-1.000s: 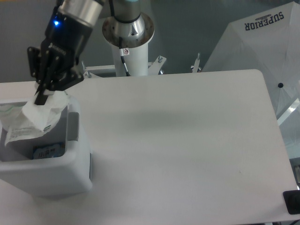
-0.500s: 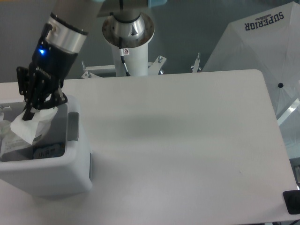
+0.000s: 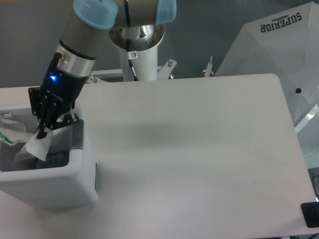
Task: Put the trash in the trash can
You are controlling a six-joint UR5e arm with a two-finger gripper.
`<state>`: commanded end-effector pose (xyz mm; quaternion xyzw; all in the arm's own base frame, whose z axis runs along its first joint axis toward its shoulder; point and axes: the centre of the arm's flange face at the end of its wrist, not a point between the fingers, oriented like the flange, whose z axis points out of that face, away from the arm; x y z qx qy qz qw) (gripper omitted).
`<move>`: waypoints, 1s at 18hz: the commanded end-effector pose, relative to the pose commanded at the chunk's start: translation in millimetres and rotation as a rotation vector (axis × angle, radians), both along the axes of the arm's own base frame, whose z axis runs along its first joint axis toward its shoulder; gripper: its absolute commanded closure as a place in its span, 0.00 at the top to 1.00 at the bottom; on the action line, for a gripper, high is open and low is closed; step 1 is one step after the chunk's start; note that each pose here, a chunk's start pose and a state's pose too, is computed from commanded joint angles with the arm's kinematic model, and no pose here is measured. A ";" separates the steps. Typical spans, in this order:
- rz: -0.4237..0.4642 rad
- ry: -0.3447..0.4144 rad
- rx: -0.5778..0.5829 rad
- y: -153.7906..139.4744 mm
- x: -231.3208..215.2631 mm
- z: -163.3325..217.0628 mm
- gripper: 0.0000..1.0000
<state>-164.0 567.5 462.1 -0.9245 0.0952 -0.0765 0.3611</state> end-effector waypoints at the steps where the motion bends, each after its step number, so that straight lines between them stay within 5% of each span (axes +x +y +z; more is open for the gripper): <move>1: -0.003 -0.006 -0.006 0.9 3.5 -3.2 0.00; 4: -0.012 -0.015 -0.014 1.5 10.5 -8.3 0.11; 5: -0.018 -0.008 -0.007 1.8 10.5 -7.1 0.40; 8: -0.008 0.011 0.036 5.5 8.2 21.2 0.96; 13: 0.030 0.056 0.107 4.2 -8.1 70.3 1.00; 18: 0.213 0.090 0.112 -25.1 -75.6 94.6 1.00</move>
